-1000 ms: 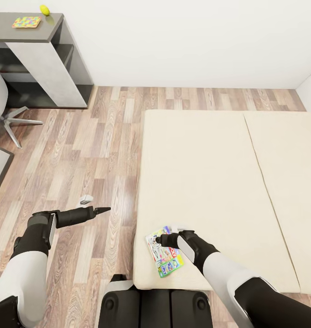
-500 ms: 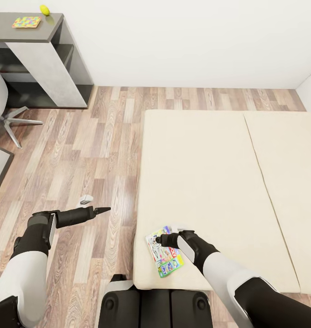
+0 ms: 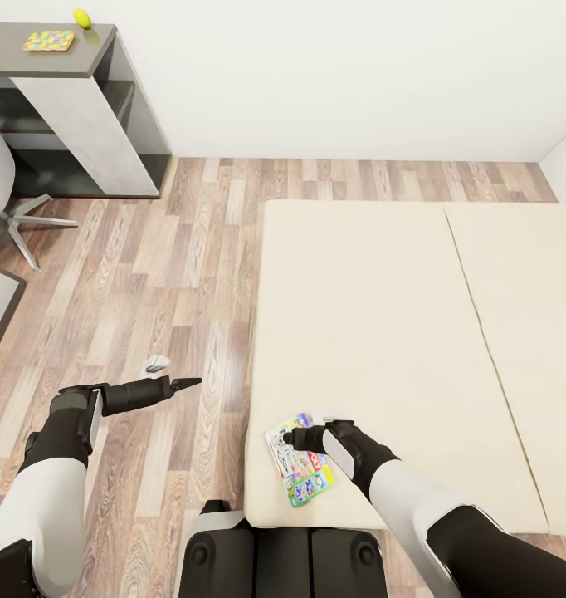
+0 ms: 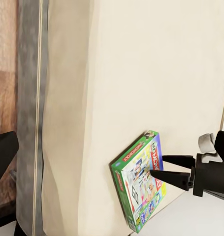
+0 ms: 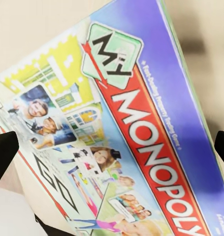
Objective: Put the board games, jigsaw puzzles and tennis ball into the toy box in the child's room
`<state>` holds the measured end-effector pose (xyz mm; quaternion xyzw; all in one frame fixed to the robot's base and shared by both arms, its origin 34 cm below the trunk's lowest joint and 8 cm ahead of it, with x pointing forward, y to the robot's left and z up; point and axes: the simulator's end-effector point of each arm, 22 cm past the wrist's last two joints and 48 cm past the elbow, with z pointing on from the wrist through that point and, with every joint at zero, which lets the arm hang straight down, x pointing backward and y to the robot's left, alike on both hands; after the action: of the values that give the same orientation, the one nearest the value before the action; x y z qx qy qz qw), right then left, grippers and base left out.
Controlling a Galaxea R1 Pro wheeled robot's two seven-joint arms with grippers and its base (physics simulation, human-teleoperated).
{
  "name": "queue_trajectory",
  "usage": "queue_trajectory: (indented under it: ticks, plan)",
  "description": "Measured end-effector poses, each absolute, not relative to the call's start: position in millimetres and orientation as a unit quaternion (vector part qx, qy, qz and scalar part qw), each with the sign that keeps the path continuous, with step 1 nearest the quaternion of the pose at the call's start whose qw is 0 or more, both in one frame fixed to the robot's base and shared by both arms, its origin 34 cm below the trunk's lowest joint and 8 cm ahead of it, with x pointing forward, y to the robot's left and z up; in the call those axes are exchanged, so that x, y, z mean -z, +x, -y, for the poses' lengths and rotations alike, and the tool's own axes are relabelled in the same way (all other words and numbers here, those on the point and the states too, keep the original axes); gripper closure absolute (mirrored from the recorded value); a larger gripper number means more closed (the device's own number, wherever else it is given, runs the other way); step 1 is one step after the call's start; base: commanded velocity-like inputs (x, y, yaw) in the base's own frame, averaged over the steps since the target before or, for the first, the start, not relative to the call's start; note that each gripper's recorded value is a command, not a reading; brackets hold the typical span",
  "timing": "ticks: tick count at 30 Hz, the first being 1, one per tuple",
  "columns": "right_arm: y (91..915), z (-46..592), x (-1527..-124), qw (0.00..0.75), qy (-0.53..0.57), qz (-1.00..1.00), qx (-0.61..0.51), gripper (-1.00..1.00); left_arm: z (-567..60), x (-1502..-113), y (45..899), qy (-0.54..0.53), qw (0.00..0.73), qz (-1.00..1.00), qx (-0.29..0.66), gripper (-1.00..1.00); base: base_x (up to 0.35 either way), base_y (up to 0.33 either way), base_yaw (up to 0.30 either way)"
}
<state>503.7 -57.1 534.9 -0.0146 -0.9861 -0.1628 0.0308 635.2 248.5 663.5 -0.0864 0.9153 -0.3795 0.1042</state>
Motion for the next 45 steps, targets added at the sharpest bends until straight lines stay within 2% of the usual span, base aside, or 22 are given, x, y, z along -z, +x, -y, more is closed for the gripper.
queue_trajectory:
  ticks: [10,45]
  plan:
    - [487.9,58.8,-536.1,0.068,-0.018,0.984,0.161,-1.00,-248.9,-663.8,635.3,-0.087,0.104,-0.915,0.380,-1.00,0.000,0.000,0.000]
    - [488.9,60.1,-536.3,0.072,-0.037,0.983,0.163,-1.00,-248.6,-663.6,635.2,-0.087,0.104,-0.915,0.380,-1.00,0.000,0.013,0.000]
